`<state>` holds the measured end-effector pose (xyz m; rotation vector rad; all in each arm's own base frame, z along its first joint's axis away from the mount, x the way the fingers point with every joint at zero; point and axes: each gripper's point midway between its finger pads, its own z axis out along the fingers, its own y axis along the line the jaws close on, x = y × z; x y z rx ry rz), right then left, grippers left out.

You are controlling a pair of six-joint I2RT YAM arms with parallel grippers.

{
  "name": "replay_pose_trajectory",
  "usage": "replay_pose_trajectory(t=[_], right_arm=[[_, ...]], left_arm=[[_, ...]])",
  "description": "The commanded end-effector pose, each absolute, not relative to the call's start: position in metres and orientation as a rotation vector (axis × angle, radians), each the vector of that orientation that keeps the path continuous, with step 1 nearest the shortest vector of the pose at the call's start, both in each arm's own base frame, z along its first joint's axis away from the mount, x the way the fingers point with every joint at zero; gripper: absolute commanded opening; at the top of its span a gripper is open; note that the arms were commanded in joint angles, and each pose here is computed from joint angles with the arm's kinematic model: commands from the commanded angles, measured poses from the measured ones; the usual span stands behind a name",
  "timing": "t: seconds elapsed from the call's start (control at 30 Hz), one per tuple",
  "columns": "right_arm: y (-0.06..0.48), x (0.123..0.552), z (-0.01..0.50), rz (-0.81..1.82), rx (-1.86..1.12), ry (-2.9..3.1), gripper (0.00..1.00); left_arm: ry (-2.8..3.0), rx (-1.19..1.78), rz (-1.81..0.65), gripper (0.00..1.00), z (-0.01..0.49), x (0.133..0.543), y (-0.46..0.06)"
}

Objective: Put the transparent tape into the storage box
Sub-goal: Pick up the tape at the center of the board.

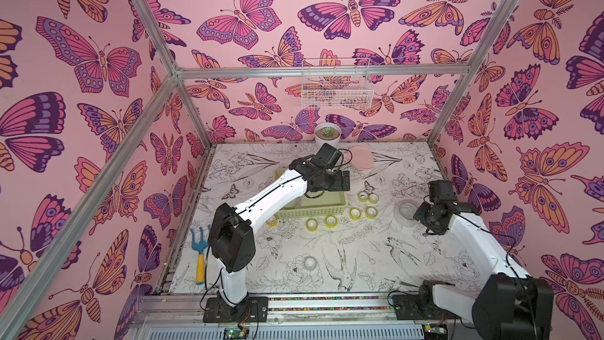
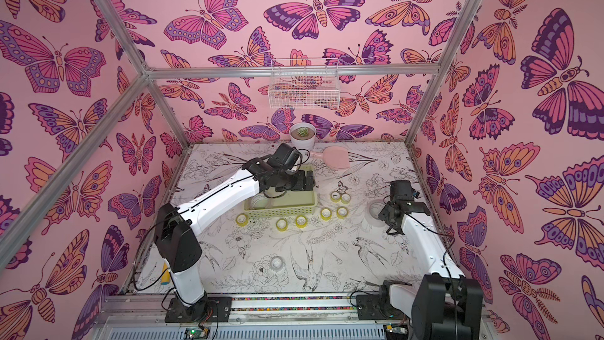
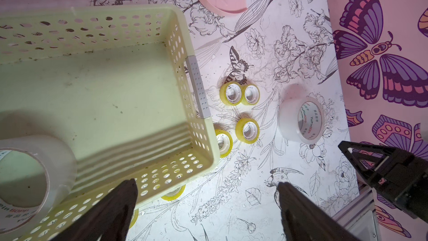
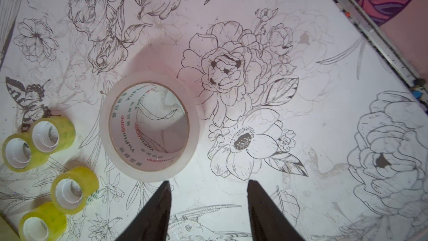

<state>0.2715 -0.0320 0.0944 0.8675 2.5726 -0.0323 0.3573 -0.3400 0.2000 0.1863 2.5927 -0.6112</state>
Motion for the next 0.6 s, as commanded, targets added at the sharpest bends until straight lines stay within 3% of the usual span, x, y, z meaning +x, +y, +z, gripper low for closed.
replay_pose_trajectory(t=[0.0, 0.17, 0.3, 0.4, 0.5, 0.57], right_arm=[[-0.029, 0.288, 0.09, 0.021, 0.857, 2.565, 0.56], [-0.032, 0.297, 0.071, 0.008, 0.892, 2.619, 0.55], [-0.032, 0.303, 0.056, 0.012, 0.914, 2.659, 0.46], [-0.033, 0.304, 0.049, 0.002, 0.921, 2.674, 0.46], [-0.035, 0.303, 0.048, -0.02, 0.911, 2.675, 0.35], [-0.037, 0.302, 0.048, -0.035, 0.912, 2.675, 0.21]], left_arm=[[2.58, 0.207, -0.615, 1.0, 0.202, 0.354, -0.339], [2.568, 0.215, -0.611, 1.0, 0.206, 0.351, -0.335], [2.567, 0.202, -0.595, 1.0, 0.207, 0.348, -0.329], [2.564, 0.189, -0.58, 1.0, 0.207, 0.346, -0.324], [2.558, 0.182, -0.569, 1.0, 0.209, 0.345, -0.32], [2.556, 0.179, -0.564, 1.0, 0.209, 0.345, -0.319]])
